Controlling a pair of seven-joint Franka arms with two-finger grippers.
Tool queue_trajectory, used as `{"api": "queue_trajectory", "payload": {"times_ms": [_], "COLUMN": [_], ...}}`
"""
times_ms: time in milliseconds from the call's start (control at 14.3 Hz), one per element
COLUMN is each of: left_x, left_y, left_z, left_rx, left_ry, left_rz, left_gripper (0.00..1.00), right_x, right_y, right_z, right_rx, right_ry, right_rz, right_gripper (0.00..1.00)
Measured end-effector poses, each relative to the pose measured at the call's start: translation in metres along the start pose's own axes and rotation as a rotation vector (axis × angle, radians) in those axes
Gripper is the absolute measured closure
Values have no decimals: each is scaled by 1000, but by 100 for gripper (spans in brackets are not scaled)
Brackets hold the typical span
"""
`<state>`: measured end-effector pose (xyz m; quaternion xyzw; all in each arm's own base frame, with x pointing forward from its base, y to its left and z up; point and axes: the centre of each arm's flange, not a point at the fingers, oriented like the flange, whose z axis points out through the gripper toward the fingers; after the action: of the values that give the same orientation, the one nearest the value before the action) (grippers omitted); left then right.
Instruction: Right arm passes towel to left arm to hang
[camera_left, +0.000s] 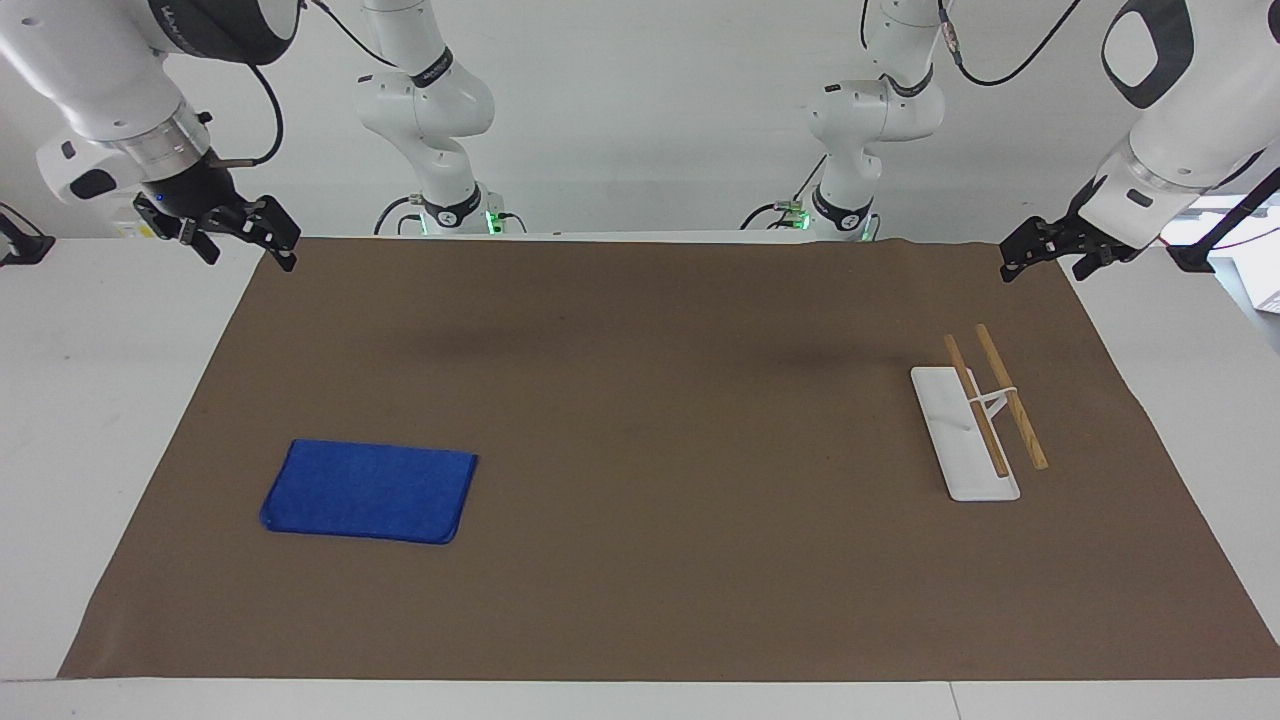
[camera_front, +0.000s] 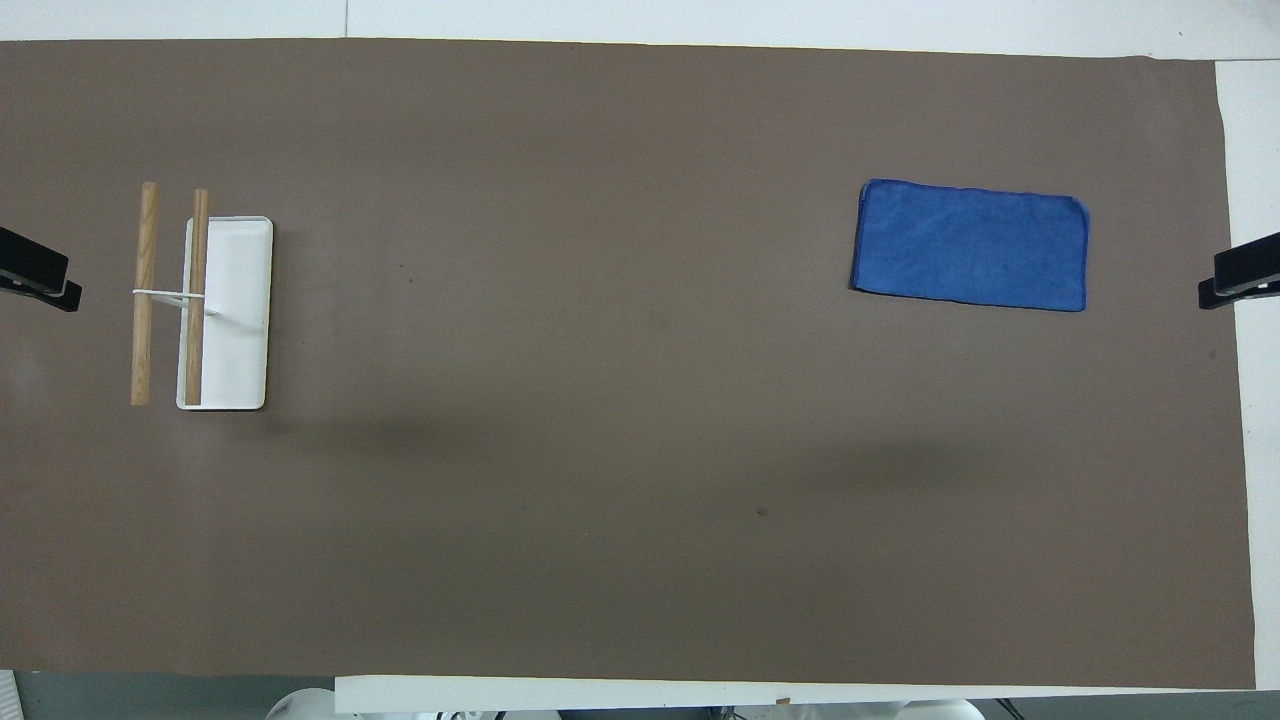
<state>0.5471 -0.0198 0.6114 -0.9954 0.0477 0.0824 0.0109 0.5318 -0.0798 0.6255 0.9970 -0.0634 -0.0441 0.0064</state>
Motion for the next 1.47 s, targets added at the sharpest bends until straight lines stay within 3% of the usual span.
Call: {"api": "queue_trajectory", "payload": {"times_ms": [629,769,1048,1328,1468], "left_x": [0,0,0,0,0], "left_y": [0,0,0,0,0], "left_z": [0,0,0,0,0], "left_rx": [0,0,0,0,0], "left_ry": [0,0,0,0,0], "left_rz": [0,0,0,0,0], "left_gripper": [0,0,0,0,0], "right_x": [0,6,29,60,74], "right_y": [0,-2,-18,-41,-47], "right_z": [3,12,79,168,214], "right_rx": [1,1,-1,-10,-13], "right_ry": [-2,25,78,63,106], "right_rz": [0,-4,-33,-68,-77], "right_gripper": [0,0,0,0,0]}}
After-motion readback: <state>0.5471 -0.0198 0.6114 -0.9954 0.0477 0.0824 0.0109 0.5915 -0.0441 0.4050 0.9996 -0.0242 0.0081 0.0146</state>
